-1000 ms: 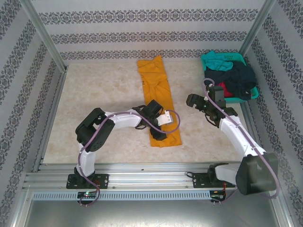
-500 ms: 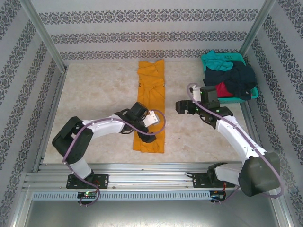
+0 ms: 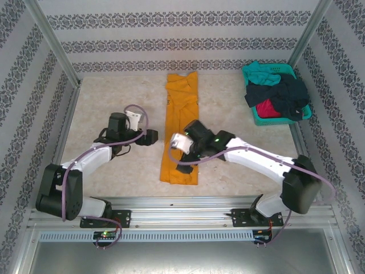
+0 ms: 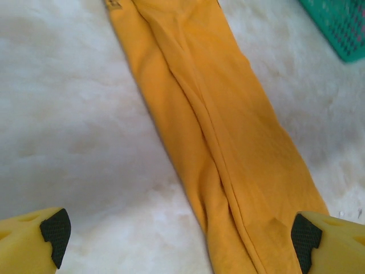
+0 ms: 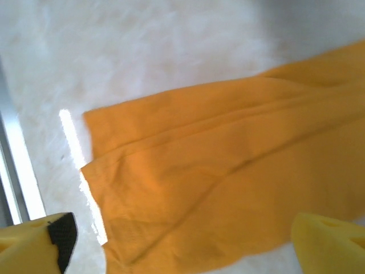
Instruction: Fold and stack the t-shirts
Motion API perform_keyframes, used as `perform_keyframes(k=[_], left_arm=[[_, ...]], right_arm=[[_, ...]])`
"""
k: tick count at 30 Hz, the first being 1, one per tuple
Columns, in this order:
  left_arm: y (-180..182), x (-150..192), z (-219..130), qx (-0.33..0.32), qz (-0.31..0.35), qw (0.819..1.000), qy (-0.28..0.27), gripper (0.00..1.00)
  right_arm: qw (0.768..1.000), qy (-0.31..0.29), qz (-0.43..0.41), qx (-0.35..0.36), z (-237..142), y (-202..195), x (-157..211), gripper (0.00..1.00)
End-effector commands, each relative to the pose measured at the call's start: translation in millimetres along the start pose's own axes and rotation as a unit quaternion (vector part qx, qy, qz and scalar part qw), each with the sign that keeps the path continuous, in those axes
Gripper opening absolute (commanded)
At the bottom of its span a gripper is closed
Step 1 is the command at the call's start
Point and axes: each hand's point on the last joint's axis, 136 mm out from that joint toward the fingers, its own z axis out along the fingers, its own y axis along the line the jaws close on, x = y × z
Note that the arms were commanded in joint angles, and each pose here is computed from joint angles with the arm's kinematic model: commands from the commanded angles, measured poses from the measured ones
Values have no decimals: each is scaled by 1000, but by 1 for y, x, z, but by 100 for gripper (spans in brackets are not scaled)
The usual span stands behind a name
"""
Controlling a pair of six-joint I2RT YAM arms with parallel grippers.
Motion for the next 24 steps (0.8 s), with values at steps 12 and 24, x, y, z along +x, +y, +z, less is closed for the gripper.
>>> perform_keyframes(k=[12, 24], left_arm=[[14, -7, -46, -4, -15, 999, -44, 100], [9, -1, -51, 2, 0, 999, -39, 100]], right_arm=[[979, 131, -128, -89, 69, 50, 31, 72], [967, 191, -147, -88, 107, 47, 63, 59]])
